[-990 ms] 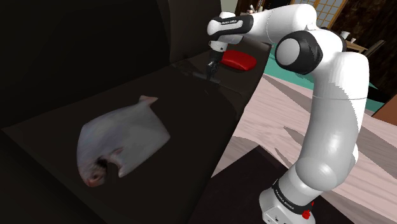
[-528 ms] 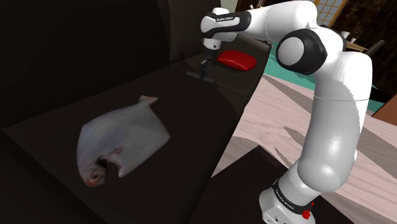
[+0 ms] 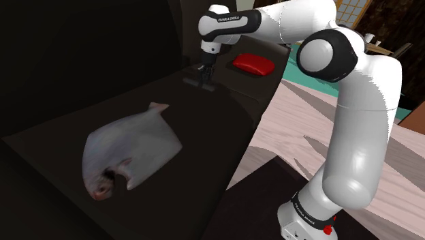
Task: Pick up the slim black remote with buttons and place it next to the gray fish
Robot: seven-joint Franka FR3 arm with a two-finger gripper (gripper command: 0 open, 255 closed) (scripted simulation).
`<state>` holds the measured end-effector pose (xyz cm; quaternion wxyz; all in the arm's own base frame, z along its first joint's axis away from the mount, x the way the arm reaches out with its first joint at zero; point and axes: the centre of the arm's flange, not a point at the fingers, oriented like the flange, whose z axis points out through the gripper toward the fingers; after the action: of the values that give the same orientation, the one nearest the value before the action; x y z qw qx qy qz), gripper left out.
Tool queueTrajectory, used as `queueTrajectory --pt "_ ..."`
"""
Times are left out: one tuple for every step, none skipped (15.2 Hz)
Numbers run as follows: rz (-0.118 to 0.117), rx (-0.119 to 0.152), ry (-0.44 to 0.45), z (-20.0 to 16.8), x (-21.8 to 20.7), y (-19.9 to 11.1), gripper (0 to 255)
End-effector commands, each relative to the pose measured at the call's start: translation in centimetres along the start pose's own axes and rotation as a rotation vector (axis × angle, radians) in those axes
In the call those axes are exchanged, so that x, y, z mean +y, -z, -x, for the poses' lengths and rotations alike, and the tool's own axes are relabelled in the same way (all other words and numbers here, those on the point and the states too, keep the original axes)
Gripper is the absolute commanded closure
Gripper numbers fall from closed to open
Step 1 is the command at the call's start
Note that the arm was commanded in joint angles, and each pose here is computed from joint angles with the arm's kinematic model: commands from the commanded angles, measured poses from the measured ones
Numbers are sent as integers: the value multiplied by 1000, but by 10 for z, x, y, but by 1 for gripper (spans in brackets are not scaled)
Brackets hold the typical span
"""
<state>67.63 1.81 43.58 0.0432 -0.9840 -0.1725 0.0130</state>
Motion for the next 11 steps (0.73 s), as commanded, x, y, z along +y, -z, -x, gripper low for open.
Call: queueTrajectory --pt "0 0 -1 -9 -27 0 255" --pt "0 0 -1 -14 -40 -2 255" --pt "0 0 -1 -19 -52 -3 255" --pt "0 0 -1 -24 -66 -4 255" --pt "0 0 -1 -24 -65 -9 255" --pt "0 0 -1 -24 -65 -14 255" --pt "0 0 -1 -24 -64 -20 255" --pt "0 0 -1 -24 -64 -25 255" --pt "0 0 -1 -25 -63 -30 255" --pt "0 0 -1 -25 -63 -35 255" --pt "0 0 -1 -25 -62 -41 255"
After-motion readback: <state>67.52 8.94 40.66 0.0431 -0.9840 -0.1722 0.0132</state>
